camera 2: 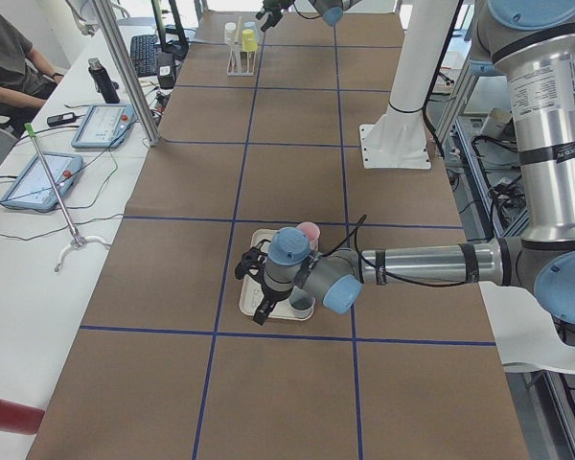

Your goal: Transfer IKEA cup to right arm and place on rack

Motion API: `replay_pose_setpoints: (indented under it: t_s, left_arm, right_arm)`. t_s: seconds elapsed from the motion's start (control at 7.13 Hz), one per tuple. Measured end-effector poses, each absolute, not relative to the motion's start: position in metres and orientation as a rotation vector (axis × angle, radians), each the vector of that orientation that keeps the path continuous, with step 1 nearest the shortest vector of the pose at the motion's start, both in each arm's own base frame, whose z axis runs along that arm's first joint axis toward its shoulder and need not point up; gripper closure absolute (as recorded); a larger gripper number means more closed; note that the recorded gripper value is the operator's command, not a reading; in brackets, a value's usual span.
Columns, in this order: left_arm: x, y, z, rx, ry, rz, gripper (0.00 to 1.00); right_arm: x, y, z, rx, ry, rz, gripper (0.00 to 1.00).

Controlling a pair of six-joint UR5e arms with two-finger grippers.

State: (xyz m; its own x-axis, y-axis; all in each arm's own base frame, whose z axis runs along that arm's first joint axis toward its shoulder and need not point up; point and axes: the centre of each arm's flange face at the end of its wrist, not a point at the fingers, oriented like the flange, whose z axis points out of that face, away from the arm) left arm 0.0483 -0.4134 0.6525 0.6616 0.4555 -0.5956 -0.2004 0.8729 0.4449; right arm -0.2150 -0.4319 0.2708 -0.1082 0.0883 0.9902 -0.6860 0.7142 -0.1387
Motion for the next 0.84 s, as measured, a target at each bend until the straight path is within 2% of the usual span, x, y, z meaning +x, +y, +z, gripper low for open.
replay_pose_setpoints:
  t_s: [0.84]
  left_arm:
    - [0.046, -0.387, 0.677, 0.286, 0.803, 0.37, 0.0]
  right_arm:
    - [-0.214, -0.431, 0.269, 0.506, -1.556, 0.702, 0.0]
